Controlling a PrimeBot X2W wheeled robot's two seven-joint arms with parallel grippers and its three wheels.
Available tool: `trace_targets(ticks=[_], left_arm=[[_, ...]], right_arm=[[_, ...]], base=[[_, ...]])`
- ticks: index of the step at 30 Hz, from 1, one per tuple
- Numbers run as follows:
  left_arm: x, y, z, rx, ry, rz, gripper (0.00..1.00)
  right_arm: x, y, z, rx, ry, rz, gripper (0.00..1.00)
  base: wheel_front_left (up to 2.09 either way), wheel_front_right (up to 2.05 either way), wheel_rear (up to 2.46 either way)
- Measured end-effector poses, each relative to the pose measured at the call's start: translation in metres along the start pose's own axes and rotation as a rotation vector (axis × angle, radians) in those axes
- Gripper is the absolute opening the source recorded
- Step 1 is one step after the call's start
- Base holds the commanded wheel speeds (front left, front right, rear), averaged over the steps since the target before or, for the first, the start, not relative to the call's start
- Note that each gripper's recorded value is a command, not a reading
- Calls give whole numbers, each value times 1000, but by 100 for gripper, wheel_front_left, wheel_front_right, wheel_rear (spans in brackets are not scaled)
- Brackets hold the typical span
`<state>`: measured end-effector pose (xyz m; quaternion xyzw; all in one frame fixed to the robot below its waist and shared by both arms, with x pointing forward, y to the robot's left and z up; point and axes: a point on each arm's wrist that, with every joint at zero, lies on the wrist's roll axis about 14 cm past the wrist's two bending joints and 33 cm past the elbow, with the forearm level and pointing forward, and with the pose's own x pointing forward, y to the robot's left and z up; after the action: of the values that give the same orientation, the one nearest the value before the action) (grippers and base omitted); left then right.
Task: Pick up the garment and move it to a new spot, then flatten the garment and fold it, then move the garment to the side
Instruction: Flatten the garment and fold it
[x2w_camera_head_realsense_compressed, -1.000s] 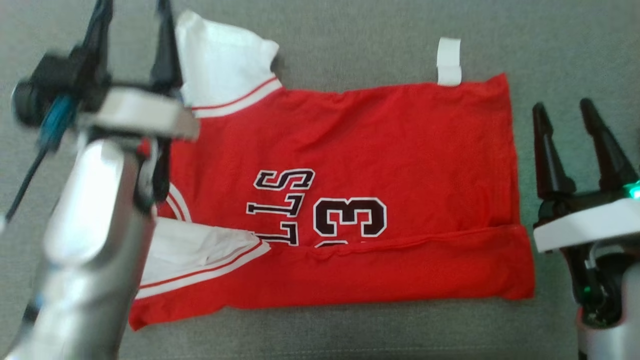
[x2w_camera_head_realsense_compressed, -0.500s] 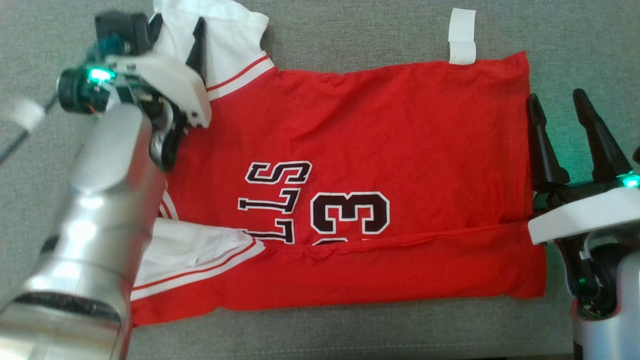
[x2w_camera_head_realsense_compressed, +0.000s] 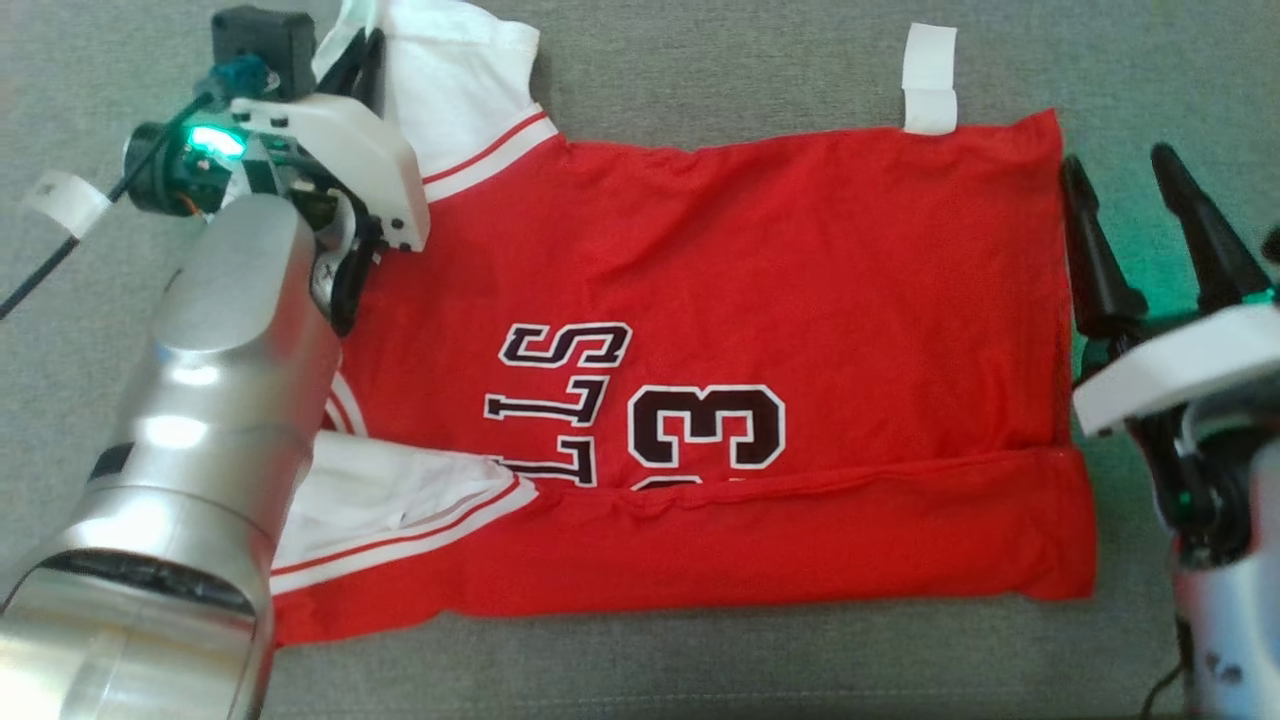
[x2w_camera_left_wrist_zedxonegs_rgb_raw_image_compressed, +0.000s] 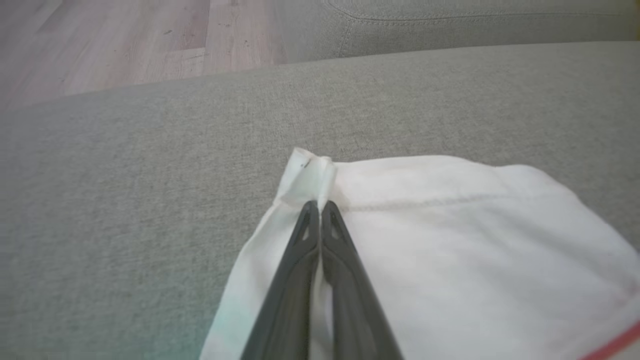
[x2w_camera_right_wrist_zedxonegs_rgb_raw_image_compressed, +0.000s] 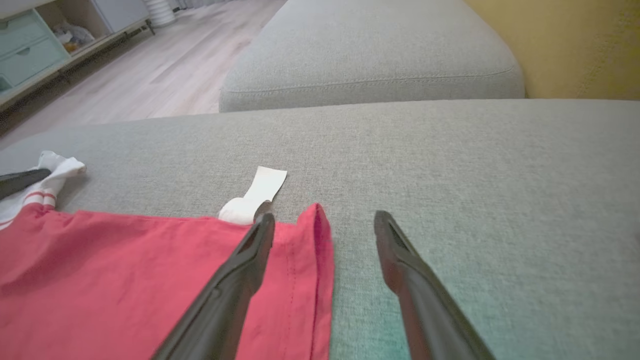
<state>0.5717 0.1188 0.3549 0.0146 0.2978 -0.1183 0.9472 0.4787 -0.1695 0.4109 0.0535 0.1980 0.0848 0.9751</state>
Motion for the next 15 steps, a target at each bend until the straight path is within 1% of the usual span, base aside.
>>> trace_targets(ticks=[6,10,13,14,15], left_arm=[[-7,7,4,-6,-46,16,0],[-11,14,9,-10,-92,31,0],[-13,15,13,-27,-126,29,0],[-14,15,14,-32,-136,30,0],[-15,15,16,-35,-145,31,0]], right_arm=[[18,6,-15,-22,76,48,100],[28,10,-36,-37,172,74,100],[34,11,-42,-44,210,87,100],[37,10,-43,-49,227,91,76],[39,10,-44,-56,250,96,76]], base=[[0,0,0],[0,0,0],[0,0,0],[0,0,0],[0,0,0]])
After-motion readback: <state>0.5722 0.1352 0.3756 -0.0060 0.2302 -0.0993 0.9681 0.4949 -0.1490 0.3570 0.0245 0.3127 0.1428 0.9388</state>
